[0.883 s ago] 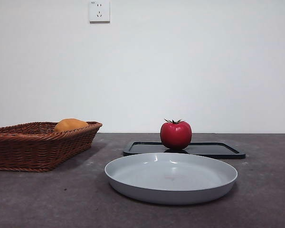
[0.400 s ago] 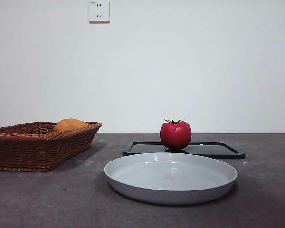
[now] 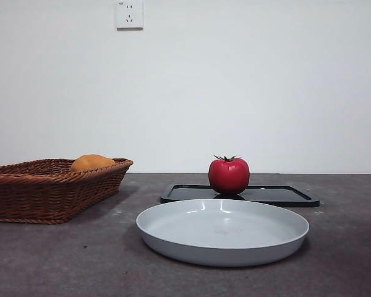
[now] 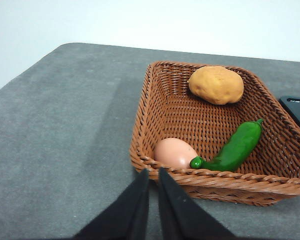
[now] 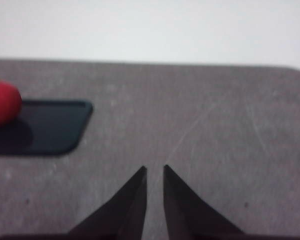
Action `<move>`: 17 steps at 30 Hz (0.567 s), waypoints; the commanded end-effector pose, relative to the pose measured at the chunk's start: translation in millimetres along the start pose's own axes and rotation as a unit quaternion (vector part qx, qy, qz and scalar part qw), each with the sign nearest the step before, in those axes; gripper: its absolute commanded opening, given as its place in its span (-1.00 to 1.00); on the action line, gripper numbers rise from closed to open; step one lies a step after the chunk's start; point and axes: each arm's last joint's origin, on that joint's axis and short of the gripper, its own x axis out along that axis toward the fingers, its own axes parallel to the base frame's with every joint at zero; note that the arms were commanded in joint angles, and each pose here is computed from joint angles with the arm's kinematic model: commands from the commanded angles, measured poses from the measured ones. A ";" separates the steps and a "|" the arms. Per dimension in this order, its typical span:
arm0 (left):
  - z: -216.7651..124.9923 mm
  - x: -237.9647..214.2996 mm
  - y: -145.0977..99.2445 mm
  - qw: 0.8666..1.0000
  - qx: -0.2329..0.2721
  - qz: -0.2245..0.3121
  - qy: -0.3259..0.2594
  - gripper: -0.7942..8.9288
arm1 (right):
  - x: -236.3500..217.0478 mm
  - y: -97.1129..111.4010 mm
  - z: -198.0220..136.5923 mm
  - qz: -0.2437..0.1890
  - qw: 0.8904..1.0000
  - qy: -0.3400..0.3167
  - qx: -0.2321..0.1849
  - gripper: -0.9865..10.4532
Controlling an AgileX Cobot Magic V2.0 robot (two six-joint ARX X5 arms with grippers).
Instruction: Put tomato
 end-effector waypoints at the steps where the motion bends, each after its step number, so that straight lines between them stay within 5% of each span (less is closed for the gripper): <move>1: -7.1 2.0 0.7 1.000 0.003 0.002 0.012 -0.78 | 2.4 1.0 -7.1 0.006 1.000 0.006 -0.005 -0.74; 17: -7.2 2.0 0.7 1.000 0.003 0.002 0.012 -0.78 | 3.1 6.9 -10.5 0.036 0.999 0.011 -0.027 -0.74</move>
